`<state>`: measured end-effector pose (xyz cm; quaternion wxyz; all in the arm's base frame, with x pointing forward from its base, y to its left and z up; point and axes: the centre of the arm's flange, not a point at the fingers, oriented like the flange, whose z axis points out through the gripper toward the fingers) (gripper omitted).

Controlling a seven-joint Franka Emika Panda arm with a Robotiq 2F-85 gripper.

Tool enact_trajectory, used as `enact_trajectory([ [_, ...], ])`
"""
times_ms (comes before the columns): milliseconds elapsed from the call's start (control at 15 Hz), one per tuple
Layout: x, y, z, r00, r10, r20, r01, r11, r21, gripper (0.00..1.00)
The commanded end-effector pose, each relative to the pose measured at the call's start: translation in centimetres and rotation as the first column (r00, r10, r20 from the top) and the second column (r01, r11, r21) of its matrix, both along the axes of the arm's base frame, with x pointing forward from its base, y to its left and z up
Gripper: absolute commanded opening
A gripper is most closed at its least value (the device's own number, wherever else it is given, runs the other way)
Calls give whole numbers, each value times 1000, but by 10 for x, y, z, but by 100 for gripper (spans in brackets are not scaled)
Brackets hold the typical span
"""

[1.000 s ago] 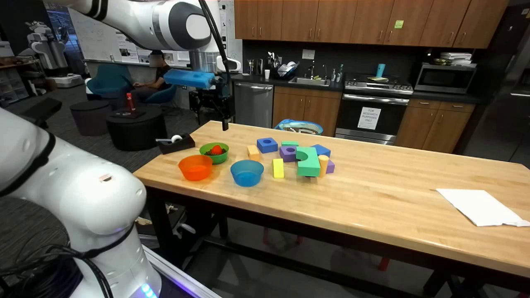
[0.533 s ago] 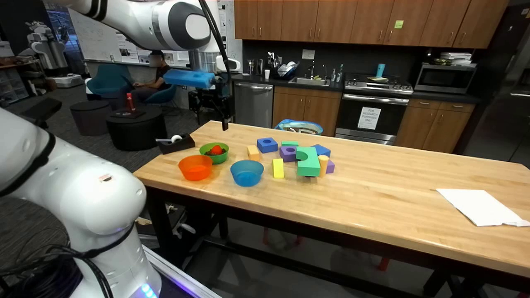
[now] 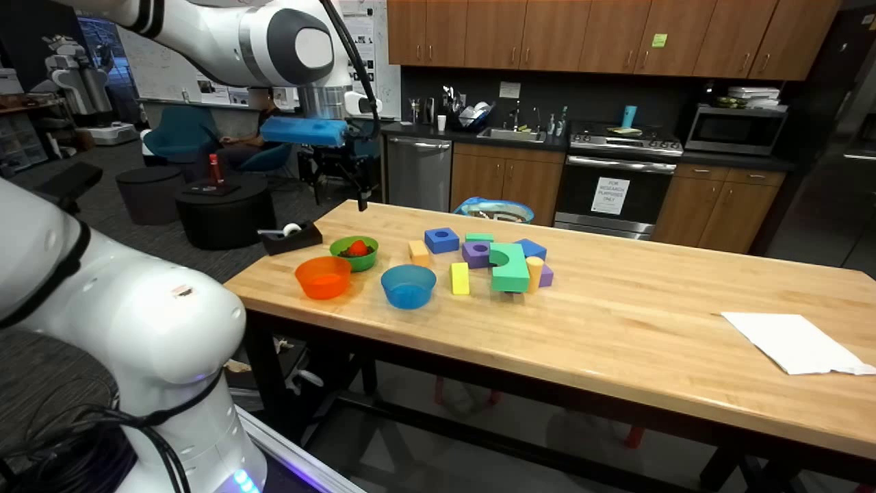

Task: Put the orange bowl in the blue bowl, then the green bowl in the orange bowl

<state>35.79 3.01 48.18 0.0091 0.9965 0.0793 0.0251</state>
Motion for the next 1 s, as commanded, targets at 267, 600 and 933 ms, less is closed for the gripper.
enact_trajectory([
  [267, -11, 31, -51, 994, 108, 33, -108, 994, 3, 100],
  [600, -17, 45, -98, 987, 162, 21, -161, 987, -29, 99],
  [933, -15, 47, -130, 981, 193, -20, -194, 980, -35, 100],
])
